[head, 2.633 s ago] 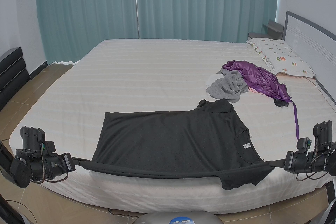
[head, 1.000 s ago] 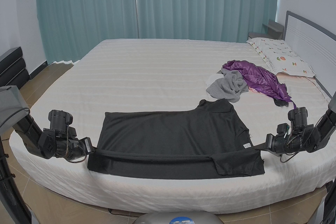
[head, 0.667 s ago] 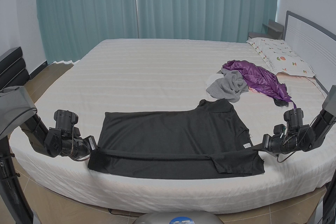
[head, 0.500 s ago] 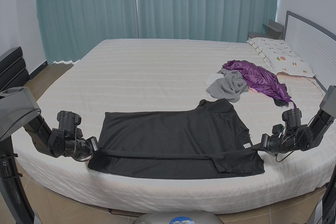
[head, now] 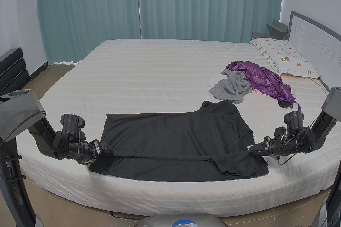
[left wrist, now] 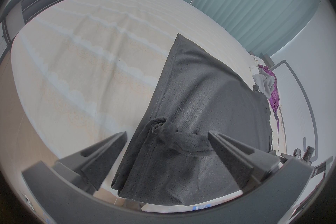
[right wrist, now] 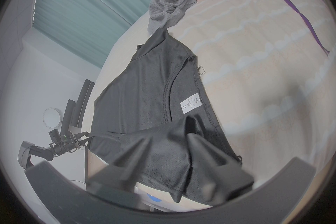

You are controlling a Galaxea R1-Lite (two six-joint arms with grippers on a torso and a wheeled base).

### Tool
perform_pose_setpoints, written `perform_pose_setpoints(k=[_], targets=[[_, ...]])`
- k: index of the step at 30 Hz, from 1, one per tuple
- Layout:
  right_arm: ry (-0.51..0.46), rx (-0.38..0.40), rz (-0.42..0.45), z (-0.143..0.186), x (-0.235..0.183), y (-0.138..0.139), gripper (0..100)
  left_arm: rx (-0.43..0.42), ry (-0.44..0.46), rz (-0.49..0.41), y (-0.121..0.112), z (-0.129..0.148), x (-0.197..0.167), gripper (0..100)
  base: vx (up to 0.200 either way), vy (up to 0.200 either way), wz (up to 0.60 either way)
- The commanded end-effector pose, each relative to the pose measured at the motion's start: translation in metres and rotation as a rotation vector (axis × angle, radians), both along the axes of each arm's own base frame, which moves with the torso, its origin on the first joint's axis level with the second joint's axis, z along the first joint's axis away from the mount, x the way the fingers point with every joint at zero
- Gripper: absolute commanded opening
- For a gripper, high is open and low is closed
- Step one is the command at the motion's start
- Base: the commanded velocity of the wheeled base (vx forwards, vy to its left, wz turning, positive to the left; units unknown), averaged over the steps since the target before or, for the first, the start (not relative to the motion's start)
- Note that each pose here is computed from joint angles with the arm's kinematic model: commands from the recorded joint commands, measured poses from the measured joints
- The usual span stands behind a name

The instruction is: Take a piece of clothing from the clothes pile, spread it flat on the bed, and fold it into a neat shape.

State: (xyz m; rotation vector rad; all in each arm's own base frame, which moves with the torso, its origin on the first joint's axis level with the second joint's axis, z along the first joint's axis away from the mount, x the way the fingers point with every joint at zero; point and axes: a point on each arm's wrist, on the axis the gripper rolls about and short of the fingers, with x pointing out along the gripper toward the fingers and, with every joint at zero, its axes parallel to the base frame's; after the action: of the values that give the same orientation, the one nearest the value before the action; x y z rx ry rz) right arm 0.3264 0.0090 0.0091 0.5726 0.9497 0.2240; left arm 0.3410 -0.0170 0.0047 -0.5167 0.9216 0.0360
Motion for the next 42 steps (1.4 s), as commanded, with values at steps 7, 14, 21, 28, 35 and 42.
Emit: perform_pose_setpoints(k=[7, 14, 21, 28, 35, 42], targets=[[-0.051, 0.051, -0.042, 0.034, -0.017, 0.0, 100, -0.042, -0.052, 0.052, 0.003, 0.027, -0.008, 100, 0.0, 0.0, 0.0], [-0.154, 0.115, -0.086, 0.058, -0.052, 0.004, 100, -0.116, -0.116, 0.107, 0.004, 0.063, -0.036, 100, 0.0, 0.0, 0.0], [-0.163, 0.201, -0.151, 0.057, -0.082, 0.005, 100, -0.147, -0.12, 0.133, 0.004, 0.073, -0.066, 100, 0.057, 0.0, 0.0], [-0.174, 0.26, -0.189, 0.049, -0.094, 0.005, 100, -0.167, -0.099, 0.144, 0.003, 0.072, -0.075, 100, 0.2, 0.0, 0.0], [-0.154, 0.274, -0.209, 0.047, -0.098, 0.004, 100, -0.17, -0.084, 0.144, 0.003, 0.068, -0.074, 100, 0.114, 0.0, 0.0], [-0.13, 0.271, -0.21, 0.042, -0.1, 0.004, 100, -0.187, -0.063, 0.164, 0.003, 0.063, -0.071, 100, 0.0, 0.0, 0.0]])
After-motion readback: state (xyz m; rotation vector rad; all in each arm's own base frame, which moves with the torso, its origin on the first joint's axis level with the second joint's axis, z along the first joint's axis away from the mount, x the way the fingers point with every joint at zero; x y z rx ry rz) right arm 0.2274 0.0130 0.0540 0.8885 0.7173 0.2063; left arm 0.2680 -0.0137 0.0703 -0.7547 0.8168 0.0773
